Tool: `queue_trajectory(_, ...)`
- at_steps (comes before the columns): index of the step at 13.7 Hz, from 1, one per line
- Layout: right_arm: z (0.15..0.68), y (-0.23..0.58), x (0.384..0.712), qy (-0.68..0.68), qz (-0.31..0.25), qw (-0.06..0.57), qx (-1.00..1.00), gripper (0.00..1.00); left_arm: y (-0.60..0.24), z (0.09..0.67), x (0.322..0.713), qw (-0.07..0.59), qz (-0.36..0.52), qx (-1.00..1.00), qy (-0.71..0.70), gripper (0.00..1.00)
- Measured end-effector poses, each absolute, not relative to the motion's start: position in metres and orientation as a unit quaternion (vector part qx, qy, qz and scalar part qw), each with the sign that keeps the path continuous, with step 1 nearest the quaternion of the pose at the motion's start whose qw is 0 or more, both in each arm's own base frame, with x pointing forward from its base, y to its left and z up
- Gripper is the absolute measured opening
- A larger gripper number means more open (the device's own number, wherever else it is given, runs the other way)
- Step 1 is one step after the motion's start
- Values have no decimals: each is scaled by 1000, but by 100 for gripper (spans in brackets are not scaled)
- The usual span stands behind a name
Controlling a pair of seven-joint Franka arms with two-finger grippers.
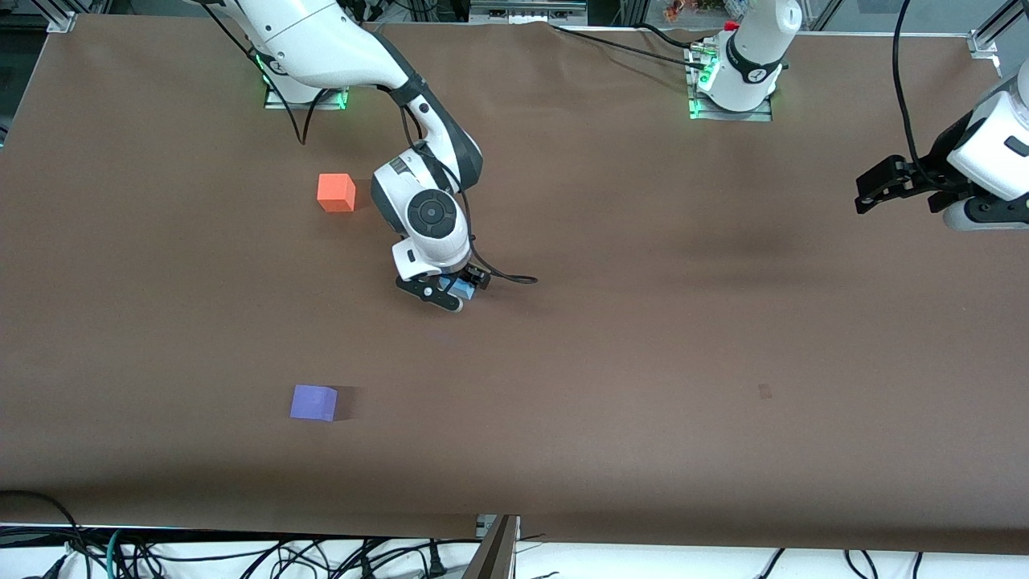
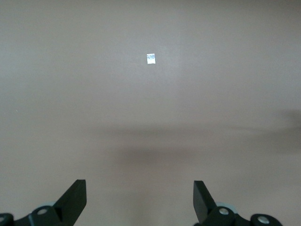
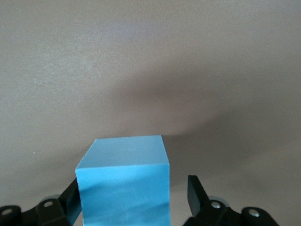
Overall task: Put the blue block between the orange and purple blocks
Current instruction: 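Carry the cube with the right gripper between the orange and purple cubes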
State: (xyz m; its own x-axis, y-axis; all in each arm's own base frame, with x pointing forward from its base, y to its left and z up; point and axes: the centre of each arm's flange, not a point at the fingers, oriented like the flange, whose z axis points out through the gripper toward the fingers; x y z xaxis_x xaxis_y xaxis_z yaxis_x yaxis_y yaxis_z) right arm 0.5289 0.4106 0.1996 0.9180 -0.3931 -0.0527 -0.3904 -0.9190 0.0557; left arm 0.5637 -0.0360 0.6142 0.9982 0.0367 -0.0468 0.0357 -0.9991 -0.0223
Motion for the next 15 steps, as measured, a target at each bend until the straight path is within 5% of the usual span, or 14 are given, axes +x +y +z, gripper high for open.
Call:
queue_trajectory(3,207,410,535,-197,-23,14,980,62,-37,614,564,11,24,-1000,-16,100)
queue_trajectory(9,296,287,605,-93,-41,27,995,60,-42,614,563,12,23,-1000,-11,100)
queue_trajectory(15,273,188,615,-33,-81,62,994,60,-41,615,564,13,23,-1000,-13,100)
